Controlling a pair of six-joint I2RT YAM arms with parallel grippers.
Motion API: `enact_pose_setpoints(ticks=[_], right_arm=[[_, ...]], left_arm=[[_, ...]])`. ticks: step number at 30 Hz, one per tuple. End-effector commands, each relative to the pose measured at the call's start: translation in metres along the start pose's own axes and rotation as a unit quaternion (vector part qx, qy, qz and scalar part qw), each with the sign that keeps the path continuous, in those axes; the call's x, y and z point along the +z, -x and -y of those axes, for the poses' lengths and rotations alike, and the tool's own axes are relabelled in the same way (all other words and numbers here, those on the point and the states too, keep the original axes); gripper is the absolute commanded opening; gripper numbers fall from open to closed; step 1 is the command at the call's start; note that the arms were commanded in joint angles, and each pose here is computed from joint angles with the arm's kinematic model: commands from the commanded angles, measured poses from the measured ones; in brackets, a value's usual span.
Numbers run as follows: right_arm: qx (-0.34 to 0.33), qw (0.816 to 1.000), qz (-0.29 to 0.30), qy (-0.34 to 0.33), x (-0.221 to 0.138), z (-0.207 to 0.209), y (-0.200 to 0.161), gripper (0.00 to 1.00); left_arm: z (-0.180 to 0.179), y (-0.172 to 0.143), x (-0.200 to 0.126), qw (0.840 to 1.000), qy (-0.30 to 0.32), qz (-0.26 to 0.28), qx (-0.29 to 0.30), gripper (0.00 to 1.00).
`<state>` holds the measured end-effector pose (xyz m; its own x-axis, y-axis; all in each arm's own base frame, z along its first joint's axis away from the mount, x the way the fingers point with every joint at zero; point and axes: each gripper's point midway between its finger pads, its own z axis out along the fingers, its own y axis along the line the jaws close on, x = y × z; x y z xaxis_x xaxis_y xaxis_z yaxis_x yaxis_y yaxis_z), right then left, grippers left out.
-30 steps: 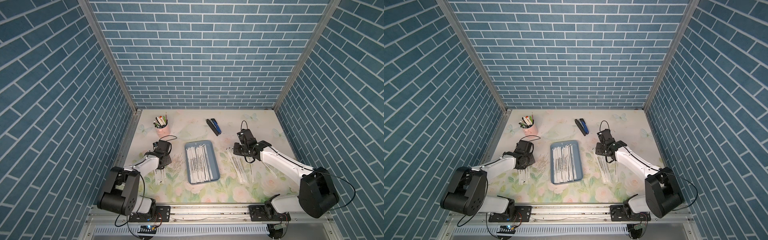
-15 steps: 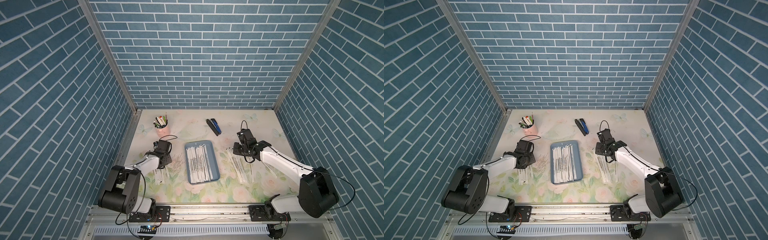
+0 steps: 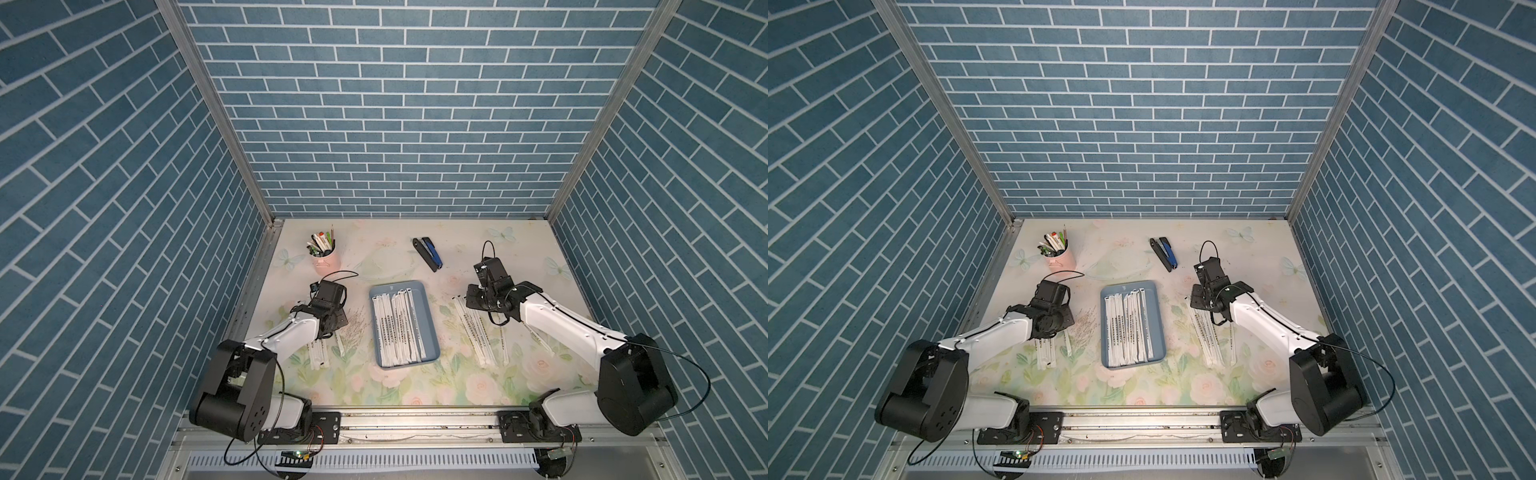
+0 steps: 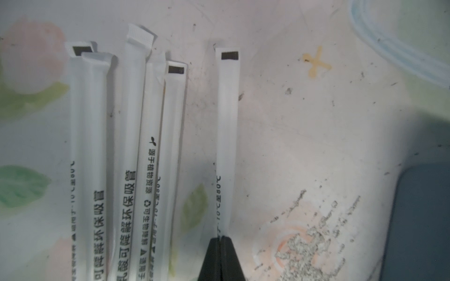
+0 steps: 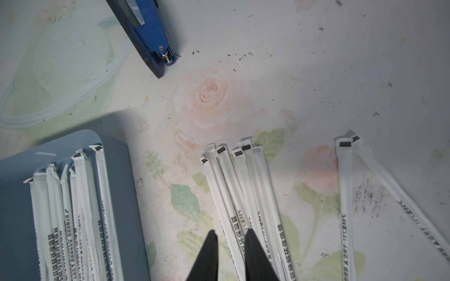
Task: Put the straws into the storage box
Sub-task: Pick up the straw from the center of the board, then place the straw in the storage box.
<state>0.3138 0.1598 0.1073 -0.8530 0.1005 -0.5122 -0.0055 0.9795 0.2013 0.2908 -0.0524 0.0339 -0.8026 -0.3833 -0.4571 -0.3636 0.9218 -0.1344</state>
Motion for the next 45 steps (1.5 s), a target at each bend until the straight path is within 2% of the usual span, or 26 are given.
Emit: enact_pose_setpoints(ticks=[1, 9, 16, 20, 23, 31, 45], right_arm=[[-0.006, 1.000, 0.003, 0.001, 0.000, 0.000, -0.001, 0.22], [-0.005, 1.000, 0.005, 0.000, -0.001, 0.000, 0.001, 0.22], [-0.009, 1.000, 0.012, -0.005, -0.004, -0.001, 0.008, 0.22], [-0.010, 1.000, 0.015, -0.011, -0.006, 0.001, 0.013, 0.21], [-0.010, 1.000, 0.021, -0.013, -0.010, 0.003, 0.017, 0.21], [-0.002, 1.000, 0.019, -0.017, -0.012, 0.013, 0.008, 0.21], [0.002, 1.000, 0.023, -0.015, -0.014, 0.014, 0.008, 0.21]], left_arm=[[0.004, 0.004, -0.012, 1.000, 0.002, 0.005, -0.004, 0.00], [0.024, 0.008, -0.027, 1.000, -0.013, 0.015, 0.005, 0.00], [0.099, 0.008, -0.072, 0.997, -0.067, 0.030, 0.031, 0.00], [0.162, -0.010, -0.082, 0.992, -0.119, 0.021, 0.047, 0.00], [0.200, -0.033, -0.075, 0.988, -0.140, 0.005, 0.067, 0.00], [0.254, -0.087, -0.049, 0.979, -0.184, -0.043, 0.074, 0.00], [0.248, -0.112, -0.013, 0.984, -0.142, -0.067, 0.081, 0.00]])
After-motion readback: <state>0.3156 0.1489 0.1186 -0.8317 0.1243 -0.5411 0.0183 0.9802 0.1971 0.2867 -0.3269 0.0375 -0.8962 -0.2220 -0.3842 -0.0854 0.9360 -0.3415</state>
